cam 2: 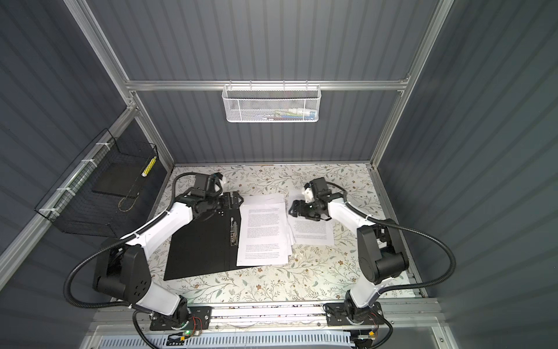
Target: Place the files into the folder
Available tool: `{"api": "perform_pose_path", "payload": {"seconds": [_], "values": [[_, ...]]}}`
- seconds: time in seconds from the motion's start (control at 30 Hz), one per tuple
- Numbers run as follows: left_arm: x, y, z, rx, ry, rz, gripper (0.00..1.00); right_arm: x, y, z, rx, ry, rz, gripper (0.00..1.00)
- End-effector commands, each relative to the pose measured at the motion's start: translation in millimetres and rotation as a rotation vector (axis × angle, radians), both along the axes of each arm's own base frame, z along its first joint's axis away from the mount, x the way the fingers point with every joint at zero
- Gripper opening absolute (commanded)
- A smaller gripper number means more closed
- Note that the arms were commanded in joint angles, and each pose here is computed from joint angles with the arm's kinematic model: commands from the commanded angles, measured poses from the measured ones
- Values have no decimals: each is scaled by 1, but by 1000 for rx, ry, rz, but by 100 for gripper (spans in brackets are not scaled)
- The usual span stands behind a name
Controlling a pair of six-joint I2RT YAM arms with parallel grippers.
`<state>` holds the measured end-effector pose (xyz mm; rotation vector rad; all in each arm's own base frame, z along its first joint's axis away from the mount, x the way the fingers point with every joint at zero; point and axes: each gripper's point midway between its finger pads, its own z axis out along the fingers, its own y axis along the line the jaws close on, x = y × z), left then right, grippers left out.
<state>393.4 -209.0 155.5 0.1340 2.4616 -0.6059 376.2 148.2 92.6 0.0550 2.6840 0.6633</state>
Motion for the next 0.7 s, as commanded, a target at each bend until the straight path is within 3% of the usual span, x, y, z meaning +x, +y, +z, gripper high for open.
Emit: {"api": "perform_pose_path", "payload": {"seconds": [0.0,0.17,0.27,0.67], "values": [[10,-63,-7,-57,-1,-77,100,-17,-55,-32,-119,124,-97,87],[13,-145,-24,-119,4,-189,100,-16,-87,-45,-145,174,-156,88],[15,-173,-40,-154,26,-231,100,-13,-93,-52,-150,194,-165,89],[27,-213,-55,-184,23,-291,99,2,-103,-59,-151,208,-181,90]]}}
